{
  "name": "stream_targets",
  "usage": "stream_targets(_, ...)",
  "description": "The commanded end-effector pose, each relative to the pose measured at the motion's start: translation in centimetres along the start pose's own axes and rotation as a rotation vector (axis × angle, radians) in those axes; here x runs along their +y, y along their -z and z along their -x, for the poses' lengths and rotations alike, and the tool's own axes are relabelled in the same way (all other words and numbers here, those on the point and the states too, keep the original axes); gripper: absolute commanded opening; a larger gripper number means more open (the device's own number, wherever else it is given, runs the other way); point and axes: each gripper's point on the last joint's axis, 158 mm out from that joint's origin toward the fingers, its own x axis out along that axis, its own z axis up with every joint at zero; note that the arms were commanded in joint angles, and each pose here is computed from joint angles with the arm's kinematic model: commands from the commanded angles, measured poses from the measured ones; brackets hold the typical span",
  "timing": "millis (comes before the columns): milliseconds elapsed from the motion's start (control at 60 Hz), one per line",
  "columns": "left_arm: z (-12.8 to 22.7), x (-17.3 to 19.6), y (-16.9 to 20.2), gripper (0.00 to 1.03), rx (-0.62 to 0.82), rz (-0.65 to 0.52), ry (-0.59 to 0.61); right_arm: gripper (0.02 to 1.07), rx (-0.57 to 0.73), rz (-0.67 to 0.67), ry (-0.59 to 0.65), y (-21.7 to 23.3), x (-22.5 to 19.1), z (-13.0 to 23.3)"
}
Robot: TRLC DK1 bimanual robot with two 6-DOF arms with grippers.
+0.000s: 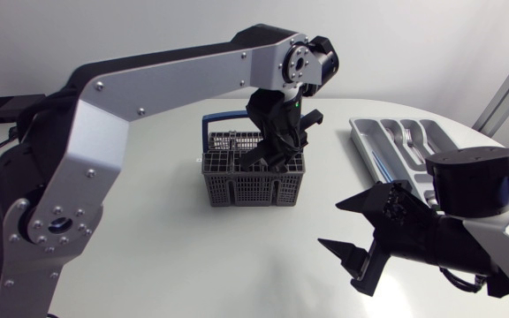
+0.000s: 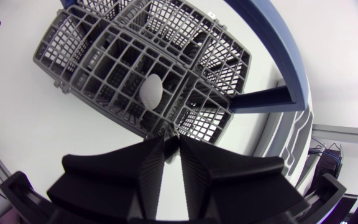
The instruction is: Unload the cutlery basket into the drawer organizer.
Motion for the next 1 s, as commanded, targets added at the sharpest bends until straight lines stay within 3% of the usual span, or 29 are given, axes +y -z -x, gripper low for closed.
stream_targets(0,0.0,0.0,-0.5,0.15,-0.011,0.041,-0.006,0.92,0.024,-0.022,-0.014,1.2,0.7,-0.4)
stream_targets(83,0.0,-0.1,-0.6,0.14,-0.012,0.044,-0.003,0.92,0.024,-0.022,-0.014,1.2,0.7,-0.4)
stream_targets(217,0.3,-0.4,-0.7,0.04,-0.015,0.049,0.01,0.92,0.027,-0.023,-0.013,1.3,0.7,-0.4)
stream_targets(983,4.5,-0.7,-1.4,0.04,-0.056,0.046,0.083,0.92,0.029,-0.016,-0.015,1.3,0.9,-0.6)
